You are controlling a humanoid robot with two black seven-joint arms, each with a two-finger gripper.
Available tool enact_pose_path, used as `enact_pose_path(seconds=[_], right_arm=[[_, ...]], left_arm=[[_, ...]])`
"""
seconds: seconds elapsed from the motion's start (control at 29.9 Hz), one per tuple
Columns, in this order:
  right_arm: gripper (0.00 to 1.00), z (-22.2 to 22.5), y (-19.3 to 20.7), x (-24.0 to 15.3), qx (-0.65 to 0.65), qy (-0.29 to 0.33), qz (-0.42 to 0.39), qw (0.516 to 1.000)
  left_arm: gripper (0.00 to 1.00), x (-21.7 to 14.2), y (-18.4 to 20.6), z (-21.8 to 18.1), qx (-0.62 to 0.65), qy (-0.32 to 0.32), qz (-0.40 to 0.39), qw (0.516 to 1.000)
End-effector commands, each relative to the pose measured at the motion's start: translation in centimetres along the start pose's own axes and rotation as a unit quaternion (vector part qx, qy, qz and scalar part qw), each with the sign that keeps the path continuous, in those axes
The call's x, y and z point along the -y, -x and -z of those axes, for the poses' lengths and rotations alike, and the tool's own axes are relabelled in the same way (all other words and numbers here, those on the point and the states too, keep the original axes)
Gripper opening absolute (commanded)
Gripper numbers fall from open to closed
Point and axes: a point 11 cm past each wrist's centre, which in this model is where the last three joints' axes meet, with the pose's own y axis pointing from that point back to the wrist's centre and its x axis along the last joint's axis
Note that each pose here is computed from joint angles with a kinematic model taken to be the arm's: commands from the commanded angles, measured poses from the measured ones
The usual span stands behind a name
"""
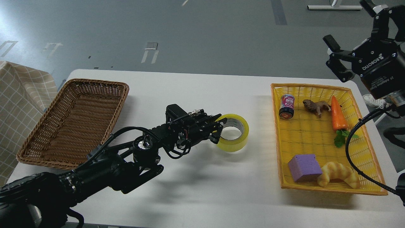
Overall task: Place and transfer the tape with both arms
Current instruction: 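Lift and carry the tape roll over the wicker basket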
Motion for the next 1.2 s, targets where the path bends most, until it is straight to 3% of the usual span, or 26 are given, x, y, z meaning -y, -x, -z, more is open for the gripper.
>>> enact_pose_path(seconds=[0.0, 0.33, 0.63, 0.97, 1.17], right_arm=[[0.99, 0.0, 0.0, 0.0, 0.000, 0.000, 0.000, 1.000], [0.99, -0.1, 0.0, 0.1, 0.000, 0.001, 0.000, 1.000], [0.99, 0.0, 0.2, 0.1, 0.002, -0.002, 0.002, 1.000], [0.99, -0.1, 1.0, 0.8, 0.014, -0.012, 0.011, 1.000], [0.99, -0.2, 2.0, 1.6, 0.059, -0.046, 0.020, 0.997]], left_arm=[[0.05, 0.2, -2.4, 0.9, 0.023, -0.002, -0.015, 1.000], [0.05, -3.6, -7.4, 7.8, 0.073, -0.048, -0.035, 0.996], [0.05, -11.6, -9.2, 15.2, 0.100, -0.107, -0.042, 0.988], [0.06, -20.4, -11.5, 20.3, 0.097, -0.140, -0.062, 0.984], [0.07, -24.0, -10.8, 21.5, 0.082, -0.151, -0.076, 0.982]])
